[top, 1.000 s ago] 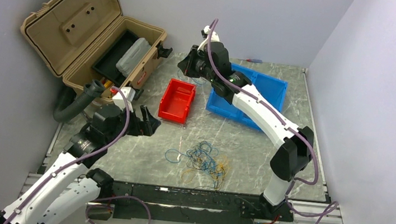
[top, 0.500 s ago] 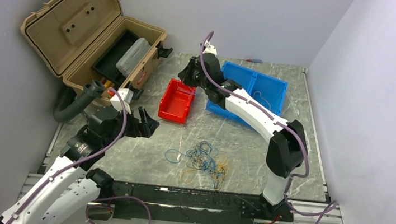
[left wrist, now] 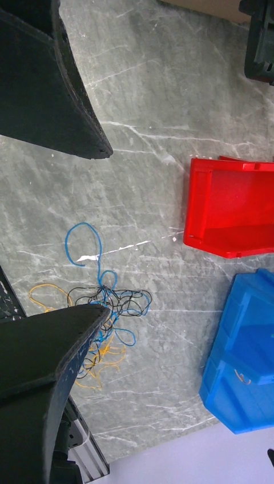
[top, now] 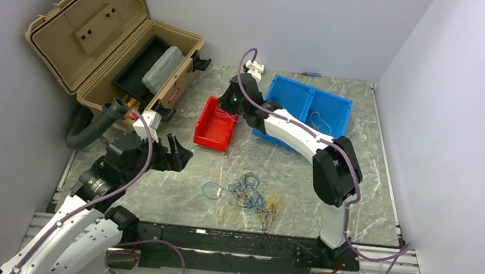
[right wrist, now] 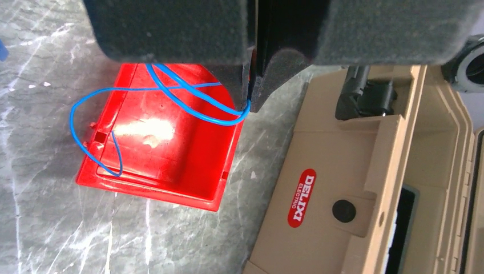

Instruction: Untangle the cables

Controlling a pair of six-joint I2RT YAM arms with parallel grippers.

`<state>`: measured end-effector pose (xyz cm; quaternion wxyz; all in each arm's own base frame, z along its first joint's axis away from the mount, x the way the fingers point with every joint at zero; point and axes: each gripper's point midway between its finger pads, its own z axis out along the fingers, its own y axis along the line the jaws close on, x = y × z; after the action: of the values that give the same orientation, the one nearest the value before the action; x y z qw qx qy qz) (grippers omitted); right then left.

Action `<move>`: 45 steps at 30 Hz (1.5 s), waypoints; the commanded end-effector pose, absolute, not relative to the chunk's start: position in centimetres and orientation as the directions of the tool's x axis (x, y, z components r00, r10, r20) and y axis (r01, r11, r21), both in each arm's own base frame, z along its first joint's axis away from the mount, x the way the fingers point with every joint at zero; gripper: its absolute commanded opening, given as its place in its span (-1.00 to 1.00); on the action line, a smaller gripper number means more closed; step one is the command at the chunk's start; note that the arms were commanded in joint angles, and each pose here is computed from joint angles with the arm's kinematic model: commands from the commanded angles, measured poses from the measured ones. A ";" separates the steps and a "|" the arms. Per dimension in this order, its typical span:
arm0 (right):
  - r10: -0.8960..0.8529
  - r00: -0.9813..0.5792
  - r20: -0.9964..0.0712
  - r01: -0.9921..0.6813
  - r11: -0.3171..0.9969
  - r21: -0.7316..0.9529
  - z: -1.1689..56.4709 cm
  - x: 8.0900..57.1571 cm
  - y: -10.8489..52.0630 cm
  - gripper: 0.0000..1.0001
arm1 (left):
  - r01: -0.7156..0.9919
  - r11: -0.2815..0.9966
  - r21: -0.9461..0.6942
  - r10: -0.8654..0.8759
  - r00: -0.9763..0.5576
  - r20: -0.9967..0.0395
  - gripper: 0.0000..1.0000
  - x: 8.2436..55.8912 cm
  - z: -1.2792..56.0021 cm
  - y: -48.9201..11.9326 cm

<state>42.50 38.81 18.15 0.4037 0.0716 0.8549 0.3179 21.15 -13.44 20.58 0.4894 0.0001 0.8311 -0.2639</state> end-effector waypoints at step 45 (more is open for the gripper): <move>0.274 -0.575 -0.771 -0.190 0.872 0.451 23.2 38.1 32.8 0.56 | 0.309 0.838 -0.450 -0.197 -0.598 -0.777 0.99 21.5 19.3 -15.3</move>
<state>40.11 35.32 21.48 0.4521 0.0487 0.8561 0.2457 20.92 -13.71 17.78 0.4435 0.0162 0.8619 -0.2453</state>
